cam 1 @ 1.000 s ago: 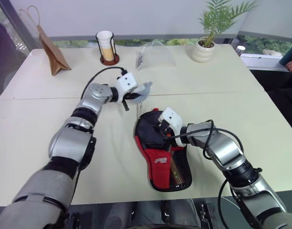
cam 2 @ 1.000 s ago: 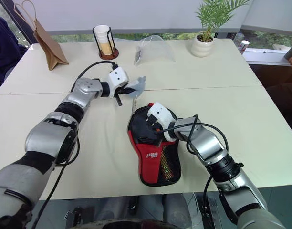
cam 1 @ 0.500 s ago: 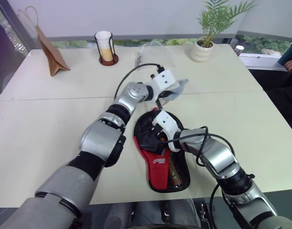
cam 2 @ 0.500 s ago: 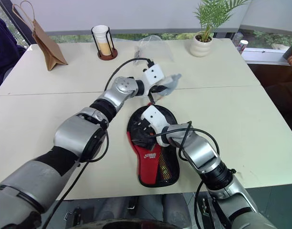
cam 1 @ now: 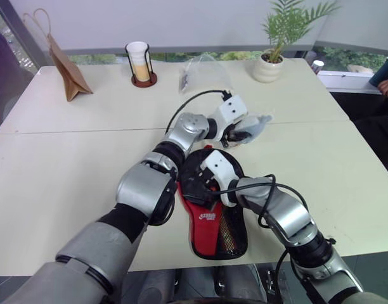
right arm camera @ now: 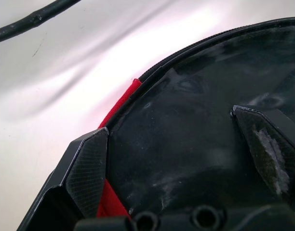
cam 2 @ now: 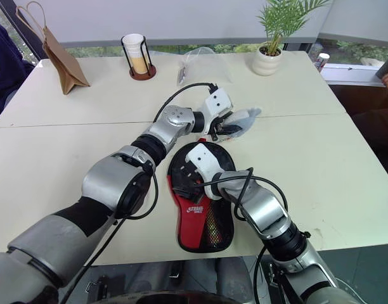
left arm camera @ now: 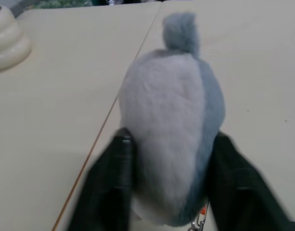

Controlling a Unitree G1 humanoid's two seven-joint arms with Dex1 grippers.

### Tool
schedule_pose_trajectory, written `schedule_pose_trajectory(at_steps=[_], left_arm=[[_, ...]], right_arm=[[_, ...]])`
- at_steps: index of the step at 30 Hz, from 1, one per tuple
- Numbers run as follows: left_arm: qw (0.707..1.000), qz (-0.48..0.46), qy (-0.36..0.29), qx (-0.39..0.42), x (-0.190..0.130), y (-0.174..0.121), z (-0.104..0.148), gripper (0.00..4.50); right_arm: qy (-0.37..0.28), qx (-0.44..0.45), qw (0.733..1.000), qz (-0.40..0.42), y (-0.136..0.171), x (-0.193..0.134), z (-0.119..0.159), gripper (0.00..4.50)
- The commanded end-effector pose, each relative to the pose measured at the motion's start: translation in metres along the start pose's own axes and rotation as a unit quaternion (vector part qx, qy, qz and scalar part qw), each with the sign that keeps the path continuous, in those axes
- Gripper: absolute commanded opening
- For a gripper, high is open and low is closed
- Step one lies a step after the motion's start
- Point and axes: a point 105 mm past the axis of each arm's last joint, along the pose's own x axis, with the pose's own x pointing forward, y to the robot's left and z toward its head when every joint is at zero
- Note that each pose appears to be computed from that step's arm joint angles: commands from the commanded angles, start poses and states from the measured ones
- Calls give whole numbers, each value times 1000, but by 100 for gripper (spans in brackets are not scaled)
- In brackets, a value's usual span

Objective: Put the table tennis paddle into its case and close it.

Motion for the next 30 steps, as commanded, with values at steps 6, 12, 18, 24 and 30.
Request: schedule_pose_trajectory(at_steps=[6,12,18,24,30], left_arm=[[999,19,-19,28,-16,19,11,448],[997,40,-16,58,-52,48,6,448],[997,-31,-27,60,-95,47,-15,448],[987,-136,-55,65,-120,15,-27,448],[978,-184,-83,59,-131,-38,-17,448]], right_arm=[[71,27,996,47,3,10,-36,450],[24,3,999,28,-22,-3,-10,450],[-64,-5,998,20,-40,-36,43,450],[-93,-36,995,4,-64,-80,72,450],[-44,-137,989,-40,-107,-109,76,450]])
